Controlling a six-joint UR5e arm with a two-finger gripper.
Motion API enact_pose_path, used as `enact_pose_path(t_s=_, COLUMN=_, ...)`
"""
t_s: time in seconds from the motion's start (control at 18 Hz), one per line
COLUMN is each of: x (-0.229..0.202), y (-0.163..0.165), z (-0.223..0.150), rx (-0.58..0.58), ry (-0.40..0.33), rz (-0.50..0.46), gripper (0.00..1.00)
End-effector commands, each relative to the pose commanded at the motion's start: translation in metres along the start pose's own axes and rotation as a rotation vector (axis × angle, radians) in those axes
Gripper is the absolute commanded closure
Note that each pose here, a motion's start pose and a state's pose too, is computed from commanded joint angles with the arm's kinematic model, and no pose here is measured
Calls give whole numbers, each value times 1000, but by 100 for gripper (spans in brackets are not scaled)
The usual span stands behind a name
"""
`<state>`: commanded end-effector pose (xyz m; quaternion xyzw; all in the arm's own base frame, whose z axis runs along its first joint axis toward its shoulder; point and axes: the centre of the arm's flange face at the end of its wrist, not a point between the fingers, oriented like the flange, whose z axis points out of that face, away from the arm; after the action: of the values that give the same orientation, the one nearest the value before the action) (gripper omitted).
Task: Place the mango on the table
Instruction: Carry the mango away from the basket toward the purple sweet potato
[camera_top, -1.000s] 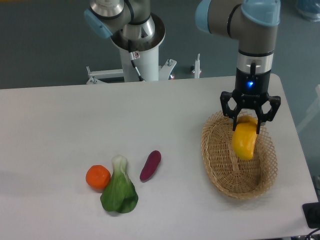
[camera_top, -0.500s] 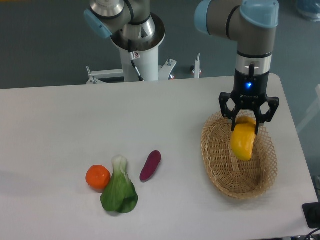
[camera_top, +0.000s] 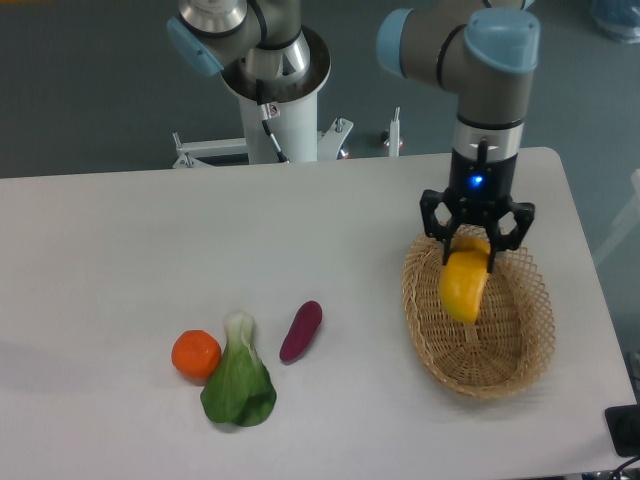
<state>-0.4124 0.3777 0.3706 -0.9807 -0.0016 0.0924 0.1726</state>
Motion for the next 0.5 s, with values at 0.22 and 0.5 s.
enact_pose_path(t_s=0.22, x=70, y=5, z=15, rx=-58, ry=54, rz=130, gripper=42)
enact_pose_path(t_s=0.5, x=123, y=8, z=30, rx=-69, ry=120, rz=243, gripper=45)
